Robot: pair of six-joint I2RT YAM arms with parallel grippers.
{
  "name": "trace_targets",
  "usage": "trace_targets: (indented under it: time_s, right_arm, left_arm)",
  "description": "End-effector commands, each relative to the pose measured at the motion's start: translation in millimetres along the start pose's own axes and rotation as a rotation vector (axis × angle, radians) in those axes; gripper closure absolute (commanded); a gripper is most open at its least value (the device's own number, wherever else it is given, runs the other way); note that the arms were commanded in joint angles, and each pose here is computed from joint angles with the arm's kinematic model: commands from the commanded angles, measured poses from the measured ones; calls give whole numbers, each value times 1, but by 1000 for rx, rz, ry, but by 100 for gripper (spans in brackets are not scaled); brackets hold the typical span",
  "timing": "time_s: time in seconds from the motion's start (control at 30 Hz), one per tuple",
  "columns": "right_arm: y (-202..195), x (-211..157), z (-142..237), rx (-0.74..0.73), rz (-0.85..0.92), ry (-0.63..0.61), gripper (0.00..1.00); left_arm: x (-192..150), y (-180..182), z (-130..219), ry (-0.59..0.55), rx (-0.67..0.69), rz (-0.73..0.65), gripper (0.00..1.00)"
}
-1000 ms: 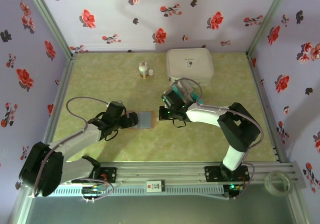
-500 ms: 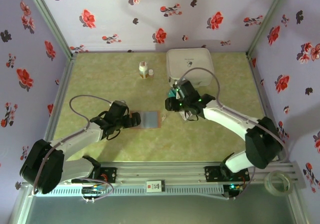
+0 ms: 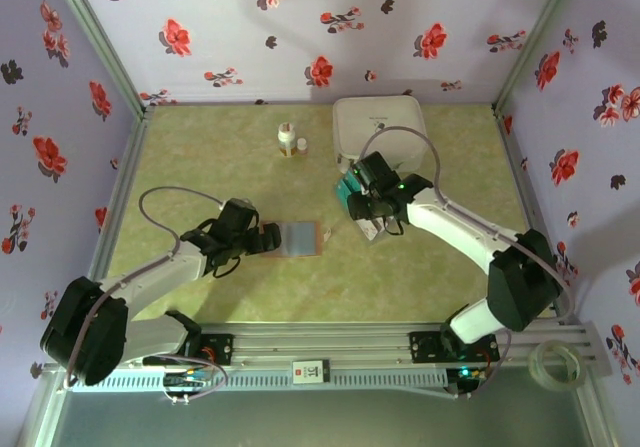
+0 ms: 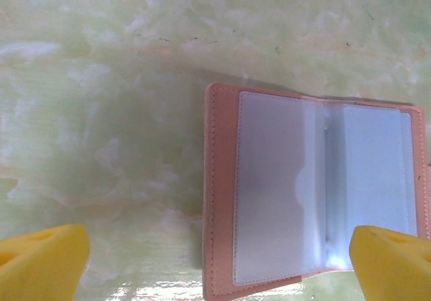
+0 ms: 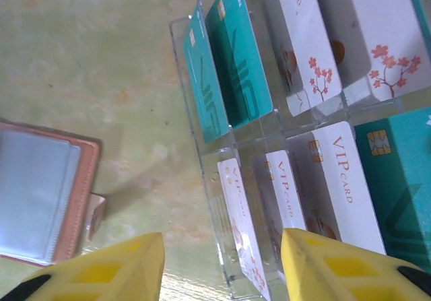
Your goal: Put the credit cards into the card holder
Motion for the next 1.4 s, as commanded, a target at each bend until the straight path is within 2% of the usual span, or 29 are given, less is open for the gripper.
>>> trace_targets:
  time_s: [0.0,0.37,0.77,1.17,1.37]
  right_arm:
    - [1,8,-6,-16,42,27,53]
    - [12,42,-46,-1,87,82,63]
    - [12,62,-77,-101,149,120,65]
    - [15,60,-96,-131,201,165,66]
    - [19,62,-95,-122,207,162,71]
  left_arm:
    - [4,-4,1,-7,24,-38,0]
    - [3,-3,-2,-1,33,-35,0]
    - [2,-3,-6,2,37,-26,0]
    - [1,-2,-9,6,41,-24,0]
    - [0,-2,-9,7,43,-21,0]
Point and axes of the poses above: each hand's point on the last joint's axis, 136 mm out from that joint toward the fingers, its own z axis back along the fingers, its own y axis along the line the jaws close on, x = y × z, the point moved 9 cm from there along z, back along the fingers, and after that the axes turned 10 degrees about z, right-handed, at the moved point
